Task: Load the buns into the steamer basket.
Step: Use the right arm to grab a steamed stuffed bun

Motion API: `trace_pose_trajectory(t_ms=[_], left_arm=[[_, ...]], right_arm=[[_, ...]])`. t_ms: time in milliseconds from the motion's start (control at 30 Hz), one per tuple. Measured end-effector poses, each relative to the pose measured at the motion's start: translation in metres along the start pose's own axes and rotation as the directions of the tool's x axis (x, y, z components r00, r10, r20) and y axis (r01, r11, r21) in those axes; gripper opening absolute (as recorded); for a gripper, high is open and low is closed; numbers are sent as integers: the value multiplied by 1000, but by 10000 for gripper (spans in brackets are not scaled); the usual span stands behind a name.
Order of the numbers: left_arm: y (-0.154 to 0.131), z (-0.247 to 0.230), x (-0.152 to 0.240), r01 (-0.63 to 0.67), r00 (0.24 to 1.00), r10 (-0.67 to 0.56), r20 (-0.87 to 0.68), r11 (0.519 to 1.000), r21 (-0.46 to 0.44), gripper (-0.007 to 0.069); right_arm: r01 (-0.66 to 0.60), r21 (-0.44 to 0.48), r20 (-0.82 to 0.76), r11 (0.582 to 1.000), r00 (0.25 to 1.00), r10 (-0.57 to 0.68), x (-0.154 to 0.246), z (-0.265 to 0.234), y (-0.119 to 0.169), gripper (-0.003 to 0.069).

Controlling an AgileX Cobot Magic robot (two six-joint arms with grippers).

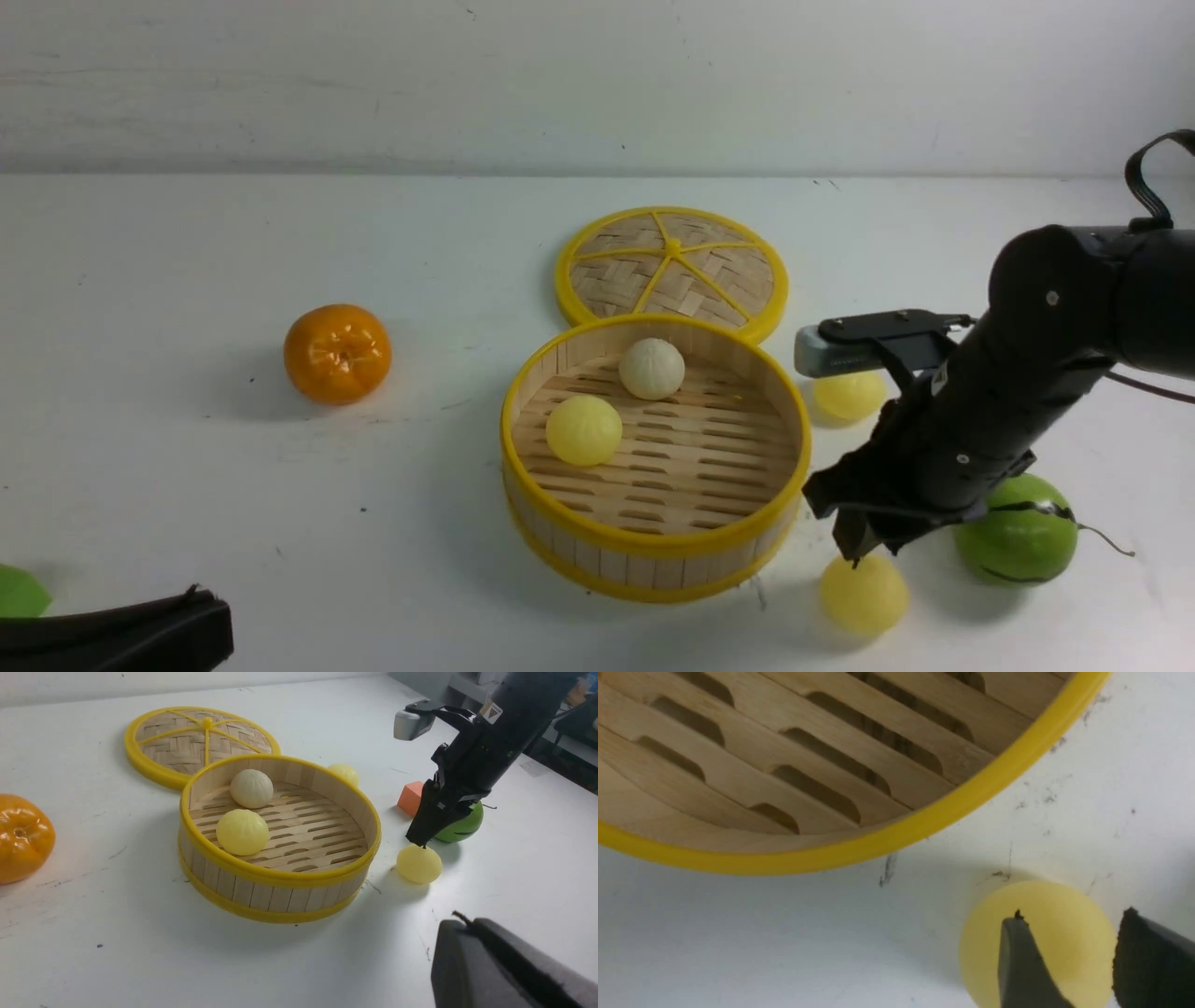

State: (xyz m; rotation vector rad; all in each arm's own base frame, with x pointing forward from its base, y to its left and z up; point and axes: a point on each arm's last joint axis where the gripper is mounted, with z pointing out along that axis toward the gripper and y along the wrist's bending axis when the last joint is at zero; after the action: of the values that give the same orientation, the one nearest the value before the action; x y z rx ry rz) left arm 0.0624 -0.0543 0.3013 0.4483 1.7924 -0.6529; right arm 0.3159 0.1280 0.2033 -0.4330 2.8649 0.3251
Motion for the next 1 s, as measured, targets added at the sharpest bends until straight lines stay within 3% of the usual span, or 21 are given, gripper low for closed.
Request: trace_pose_trajectory(t_ms=[500,867,1000], left_arm=[[-2,0,2,30,999,-29,-26,999,18,-13],[-2,0,2,30,999,-30,-26,999,18,-13],[-2,0,2,30,999,-30,-26,999,18,-13]], right_arm=[[13,36,-22,999,1000,-13,-2,16,-6,291],[13,31,-62,999,998,-11,1,16,-5,162],[13,30,-74,999,997,-11,2,16,-5,151]])
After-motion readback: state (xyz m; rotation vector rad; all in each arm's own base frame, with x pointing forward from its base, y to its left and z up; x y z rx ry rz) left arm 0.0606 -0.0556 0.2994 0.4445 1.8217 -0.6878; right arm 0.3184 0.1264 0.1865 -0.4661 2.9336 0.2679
